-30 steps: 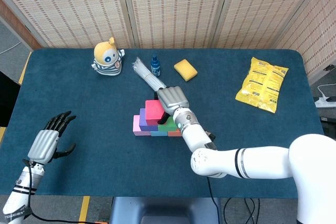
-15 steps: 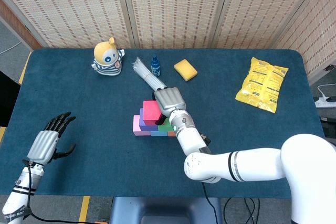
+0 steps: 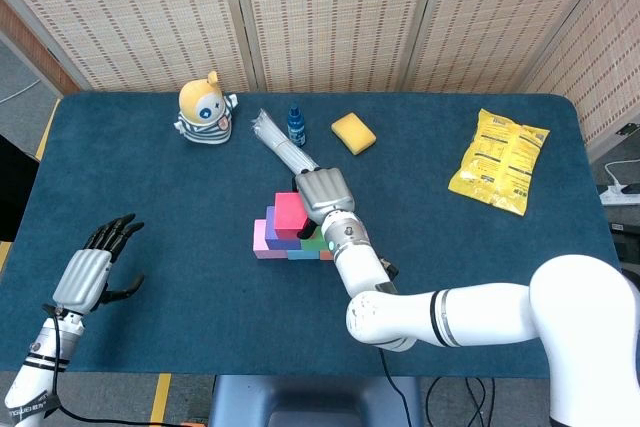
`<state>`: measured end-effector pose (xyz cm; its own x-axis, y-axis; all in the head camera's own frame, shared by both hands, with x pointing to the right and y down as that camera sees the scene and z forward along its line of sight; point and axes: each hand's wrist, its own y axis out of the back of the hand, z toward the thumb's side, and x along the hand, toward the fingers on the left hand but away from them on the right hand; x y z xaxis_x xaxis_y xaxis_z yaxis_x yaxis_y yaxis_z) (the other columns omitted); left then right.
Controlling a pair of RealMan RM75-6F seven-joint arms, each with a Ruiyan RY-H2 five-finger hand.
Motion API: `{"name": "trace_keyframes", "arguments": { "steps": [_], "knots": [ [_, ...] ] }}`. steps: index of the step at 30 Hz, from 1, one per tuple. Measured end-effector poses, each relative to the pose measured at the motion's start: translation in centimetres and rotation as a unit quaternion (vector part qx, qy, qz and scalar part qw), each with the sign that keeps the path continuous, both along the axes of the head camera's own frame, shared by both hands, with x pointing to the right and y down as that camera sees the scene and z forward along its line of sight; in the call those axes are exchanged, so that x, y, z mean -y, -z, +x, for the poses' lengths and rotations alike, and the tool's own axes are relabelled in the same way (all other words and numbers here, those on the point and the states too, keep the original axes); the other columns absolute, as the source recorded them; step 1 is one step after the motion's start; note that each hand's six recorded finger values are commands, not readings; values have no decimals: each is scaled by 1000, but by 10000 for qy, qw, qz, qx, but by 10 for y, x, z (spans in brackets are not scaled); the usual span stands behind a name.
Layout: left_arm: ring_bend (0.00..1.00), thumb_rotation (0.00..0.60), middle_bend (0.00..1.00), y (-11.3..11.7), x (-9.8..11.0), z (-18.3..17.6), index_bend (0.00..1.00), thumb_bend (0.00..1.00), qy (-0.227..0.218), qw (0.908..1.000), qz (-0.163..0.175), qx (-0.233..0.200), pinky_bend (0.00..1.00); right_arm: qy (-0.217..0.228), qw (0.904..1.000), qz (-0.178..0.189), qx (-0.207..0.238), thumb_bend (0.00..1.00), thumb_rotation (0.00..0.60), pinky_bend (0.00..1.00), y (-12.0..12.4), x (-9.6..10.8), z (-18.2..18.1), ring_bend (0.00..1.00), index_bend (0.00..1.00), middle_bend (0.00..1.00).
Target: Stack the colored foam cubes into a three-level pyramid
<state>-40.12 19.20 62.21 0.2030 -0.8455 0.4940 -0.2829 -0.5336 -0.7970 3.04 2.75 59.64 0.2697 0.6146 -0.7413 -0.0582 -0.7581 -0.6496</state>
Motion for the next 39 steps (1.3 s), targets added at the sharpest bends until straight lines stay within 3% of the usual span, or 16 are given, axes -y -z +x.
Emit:
{"name": "trace_keyframes", "arguments": {
  "steps": [10, 16, 33, 36, 39],
  "knots": [
    [0, 600, 15, 0, 0, 0, 104, 334, -4, 10000, 4, -3, 91, -6, 10000, -6, -10, 264, 600, 384, 0, -1, 0, 326, 478, 341],
    [0, 600, 12, 0, 0, -1, 101, 335, 11, 10000, 8, -16, 86, 25, 10000, -10, -27, 264, 600, 373, 0, -3, -1, 311, 310, 342],
    [0, 600, 6, 0, 1, 2, 85, 335, -41, 10000, -2, 1, 84, 82, 9999, -100, -74, 264, 600, 343, -1, -8, 4, 279, 124, 340],
    [0, 600, 5, 0, 3, 2, 84, 335, -55, 10000, 8, 9, 84, 87, 9999, -112, -49, 245, 600, 329, 1, -9, 5, 255, 25, 290],
    [0, 600, 5, 1, 5, 2, 84, 335, -76, 10000, 19, 29, 84, 43, 9999, -96, 23, 193, 600, 310, 6, -7, 10, 219, 0, 211]
  ]
}}
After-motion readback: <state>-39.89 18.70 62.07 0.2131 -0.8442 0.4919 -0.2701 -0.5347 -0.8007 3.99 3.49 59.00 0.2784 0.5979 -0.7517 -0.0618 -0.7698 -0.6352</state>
